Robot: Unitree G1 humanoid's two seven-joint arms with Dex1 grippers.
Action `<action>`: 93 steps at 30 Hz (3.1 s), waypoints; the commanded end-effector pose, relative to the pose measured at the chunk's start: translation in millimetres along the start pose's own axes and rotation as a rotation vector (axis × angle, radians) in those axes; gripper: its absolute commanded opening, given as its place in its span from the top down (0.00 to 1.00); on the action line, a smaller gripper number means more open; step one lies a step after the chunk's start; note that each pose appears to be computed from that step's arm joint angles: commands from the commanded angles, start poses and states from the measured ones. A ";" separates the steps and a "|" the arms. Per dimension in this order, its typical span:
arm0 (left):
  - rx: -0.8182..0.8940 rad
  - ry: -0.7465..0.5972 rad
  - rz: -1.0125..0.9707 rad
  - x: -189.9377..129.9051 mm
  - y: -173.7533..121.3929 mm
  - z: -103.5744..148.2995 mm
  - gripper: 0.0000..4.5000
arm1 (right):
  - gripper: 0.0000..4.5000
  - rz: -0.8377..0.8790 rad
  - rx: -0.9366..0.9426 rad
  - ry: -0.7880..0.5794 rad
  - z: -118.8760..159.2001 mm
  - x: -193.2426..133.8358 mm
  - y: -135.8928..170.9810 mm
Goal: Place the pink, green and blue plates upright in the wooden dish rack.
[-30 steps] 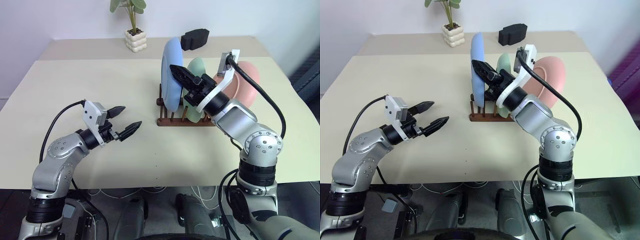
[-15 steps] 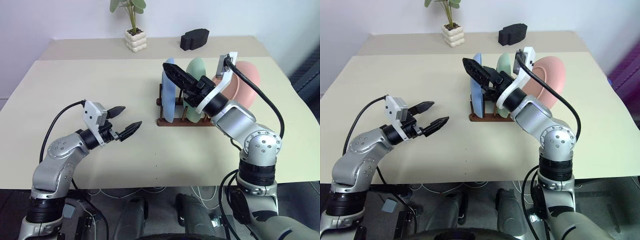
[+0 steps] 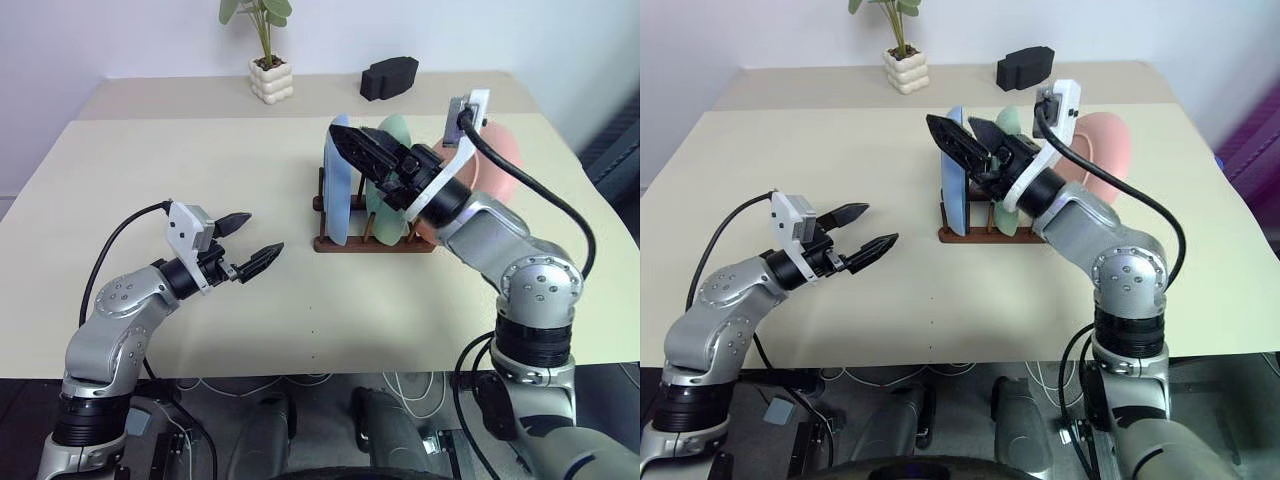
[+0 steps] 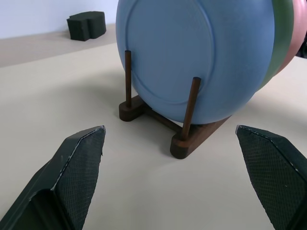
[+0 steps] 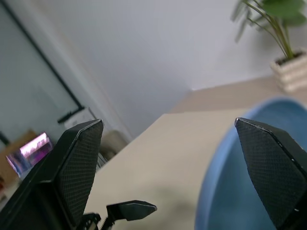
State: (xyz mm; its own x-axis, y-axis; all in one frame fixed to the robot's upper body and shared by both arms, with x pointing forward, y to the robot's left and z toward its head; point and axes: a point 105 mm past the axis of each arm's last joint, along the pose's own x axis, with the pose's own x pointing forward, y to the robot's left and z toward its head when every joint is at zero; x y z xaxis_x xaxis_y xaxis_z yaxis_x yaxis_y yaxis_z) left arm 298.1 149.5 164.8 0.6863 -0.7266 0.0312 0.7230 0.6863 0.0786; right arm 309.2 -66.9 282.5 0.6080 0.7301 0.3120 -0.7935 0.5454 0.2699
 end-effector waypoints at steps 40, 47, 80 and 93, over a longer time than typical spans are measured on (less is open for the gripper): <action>-0.014 -0.031 -0.236 31.0 -45.3 3.2 0.00 | 0.99 -0.370 -0.893 0.323 52.4 -104.3 -110.9; -0.014 -0.031 -0.229 30.2 -44.7 3.3 0.00 | 0.99 -0.339 -0.889 0.322 48.9 -101.3 -107.4; 0.112 0.109 0.232 -45.1 52.2 -27.0 0.00 | 0.99 -0.564 -0.674 0.421 -3.7 -203.2 -191.7; 0.107 0.106 0.228 -44.0 50.9 -25.8 0.00 | 0.99 -0.573 -0.658 0.401 -9.4 -203.4 -196.0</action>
State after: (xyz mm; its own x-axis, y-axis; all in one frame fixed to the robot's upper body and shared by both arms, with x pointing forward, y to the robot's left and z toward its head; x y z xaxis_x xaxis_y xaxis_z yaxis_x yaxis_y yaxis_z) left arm 306.3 216.8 128.5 0.8359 -0.5428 -0.0816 0.5487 0.8218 0.1533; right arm 339.2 -316.5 142.5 0.9437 0.3052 -0.1274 -0.3298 0.8969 -0.2945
